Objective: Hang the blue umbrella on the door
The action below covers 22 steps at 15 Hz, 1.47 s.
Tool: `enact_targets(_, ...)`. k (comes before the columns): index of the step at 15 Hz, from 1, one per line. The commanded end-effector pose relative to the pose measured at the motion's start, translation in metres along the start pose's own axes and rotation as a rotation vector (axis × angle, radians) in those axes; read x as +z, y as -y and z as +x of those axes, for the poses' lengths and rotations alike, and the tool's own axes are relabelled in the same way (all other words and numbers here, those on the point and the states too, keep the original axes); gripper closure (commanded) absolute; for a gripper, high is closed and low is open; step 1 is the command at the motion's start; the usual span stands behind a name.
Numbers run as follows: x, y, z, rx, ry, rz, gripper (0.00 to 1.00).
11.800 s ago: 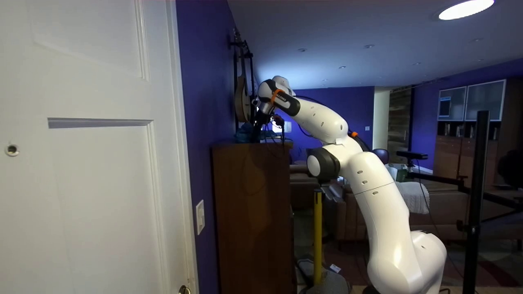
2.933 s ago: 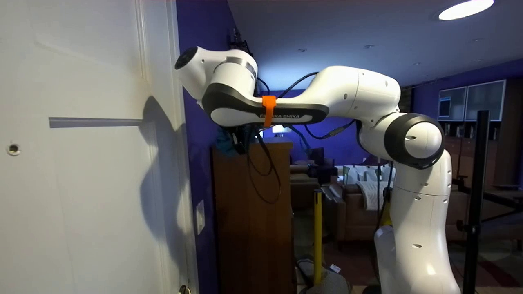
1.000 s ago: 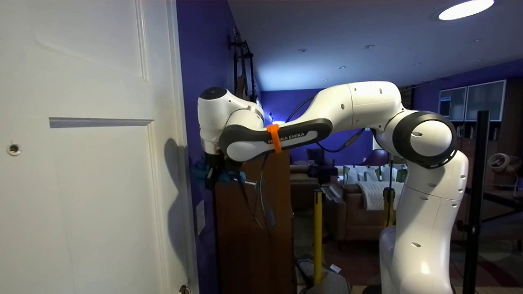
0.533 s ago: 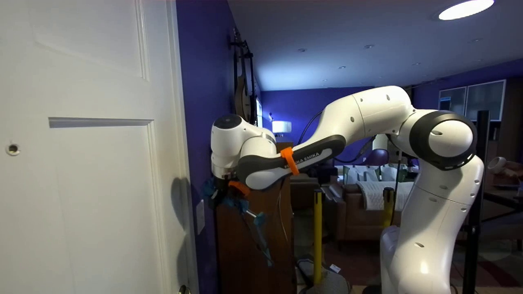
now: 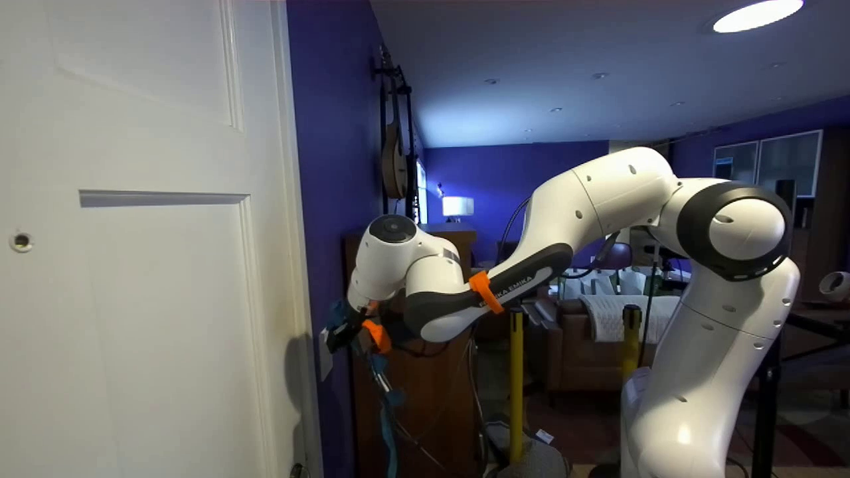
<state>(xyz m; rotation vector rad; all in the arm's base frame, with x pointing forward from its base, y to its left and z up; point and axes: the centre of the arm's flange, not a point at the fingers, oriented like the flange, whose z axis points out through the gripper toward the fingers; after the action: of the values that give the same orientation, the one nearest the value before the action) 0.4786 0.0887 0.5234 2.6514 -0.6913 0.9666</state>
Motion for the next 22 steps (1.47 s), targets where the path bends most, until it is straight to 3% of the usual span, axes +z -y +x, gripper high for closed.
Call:
enact_targets(1,0.002,0.004,-0.002,0.025,-0.012,0.007,1.00)
enact_targets(7,0.007,0.007,-0.004,0.051,-0.014,0.009,1.00)
enact_targets(10,0.016,0.011,-0.007,0.184,-0.036,0.026,1.00)
enact_targets(17,0.030,0.018,-0.039,0.418,0.030,0.104,1.00)
enact_targets(20,0.020,0.034,-0.045,0.502,0.026,0.168,1.00)
enact_targets(22,0.013,0.043,-0.050,0.546,0.037,0.169,1.00)
